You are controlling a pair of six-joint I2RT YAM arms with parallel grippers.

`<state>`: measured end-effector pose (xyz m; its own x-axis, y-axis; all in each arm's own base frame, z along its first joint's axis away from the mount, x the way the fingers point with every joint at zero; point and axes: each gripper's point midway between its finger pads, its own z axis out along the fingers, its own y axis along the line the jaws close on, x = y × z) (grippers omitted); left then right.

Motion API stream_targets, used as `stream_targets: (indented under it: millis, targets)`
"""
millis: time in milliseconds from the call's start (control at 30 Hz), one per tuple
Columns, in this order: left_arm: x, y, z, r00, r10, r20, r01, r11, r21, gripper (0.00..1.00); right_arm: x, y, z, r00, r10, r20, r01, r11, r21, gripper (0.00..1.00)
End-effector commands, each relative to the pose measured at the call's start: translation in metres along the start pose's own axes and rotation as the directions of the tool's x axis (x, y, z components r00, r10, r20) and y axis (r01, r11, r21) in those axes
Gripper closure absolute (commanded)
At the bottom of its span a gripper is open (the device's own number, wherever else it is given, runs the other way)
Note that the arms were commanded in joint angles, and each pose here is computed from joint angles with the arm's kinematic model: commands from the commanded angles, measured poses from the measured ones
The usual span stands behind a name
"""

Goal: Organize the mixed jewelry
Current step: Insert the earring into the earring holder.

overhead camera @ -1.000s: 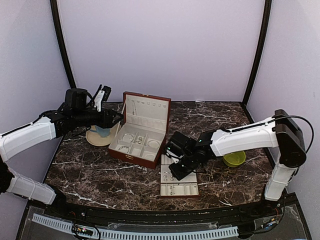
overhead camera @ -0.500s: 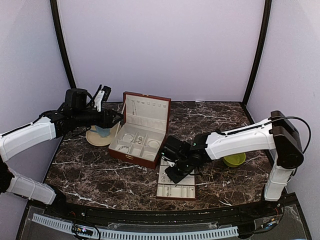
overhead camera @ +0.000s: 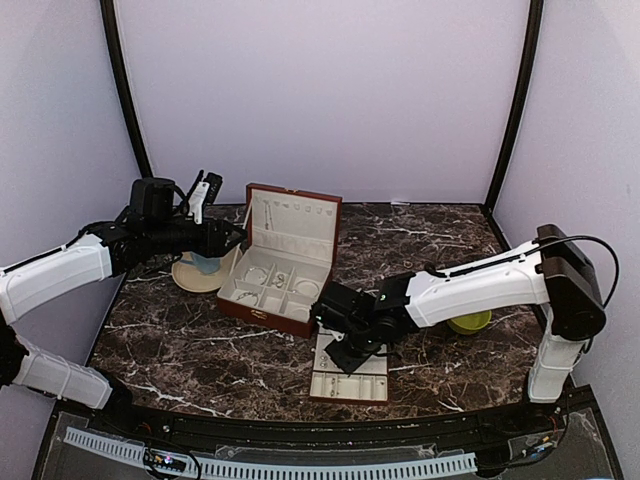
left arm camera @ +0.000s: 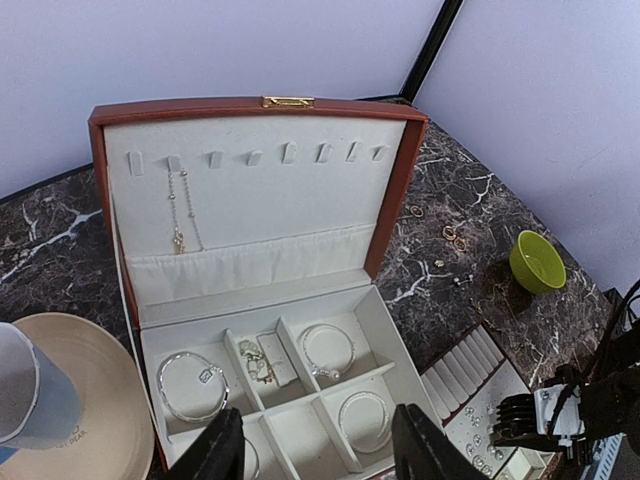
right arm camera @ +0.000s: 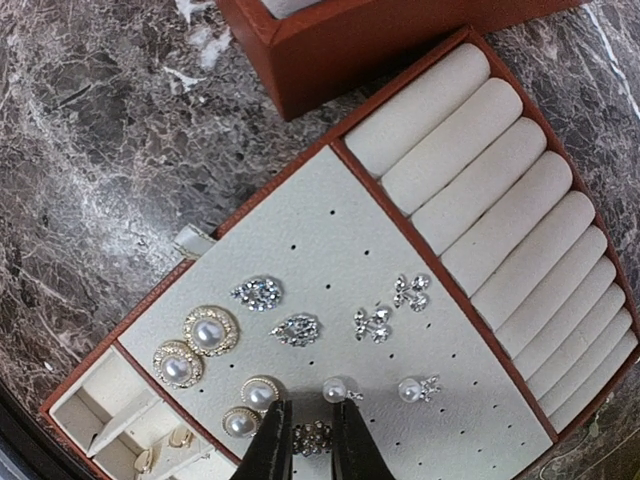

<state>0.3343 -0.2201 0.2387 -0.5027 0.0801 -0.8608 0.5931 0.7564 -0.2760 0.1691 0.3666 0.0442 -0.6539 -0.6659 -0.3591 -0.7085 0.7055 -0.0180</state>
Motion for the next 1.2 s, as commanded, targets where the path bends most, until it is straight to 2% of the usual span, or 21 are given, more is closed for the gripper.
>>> stream_targets:
  millis: [0, 933, 1167]
  targets:
    - [-0.003, -0.002, -0.004, 1.000, -0.001, 0.020, 0.000, 1.000, 0.011, 0.46, -0.004, 0.008, 0.000, 1.000, -0.020, 0.008, 0.020, 1.000, -0.001, 0.87]
    - [0.002, 0.001, 0.000, 1.000, -0.005, 0.005, 0.005, 1.000, 0.005, 0.47, -0.010, 0.000, -0.017, 0.998, 0.017, 0.059, -0.016, 1.000, -0.015, 0.71]
    - [0.002, 0.002, 0.001, 1.000, -0.004, 0.004, 0.004, 1.000, 0.000, 0.47, -0.012, -0.007, -0.024, 0.995, 0.056, 0.079, -0.053, 0.997, -0.047, 0.71]
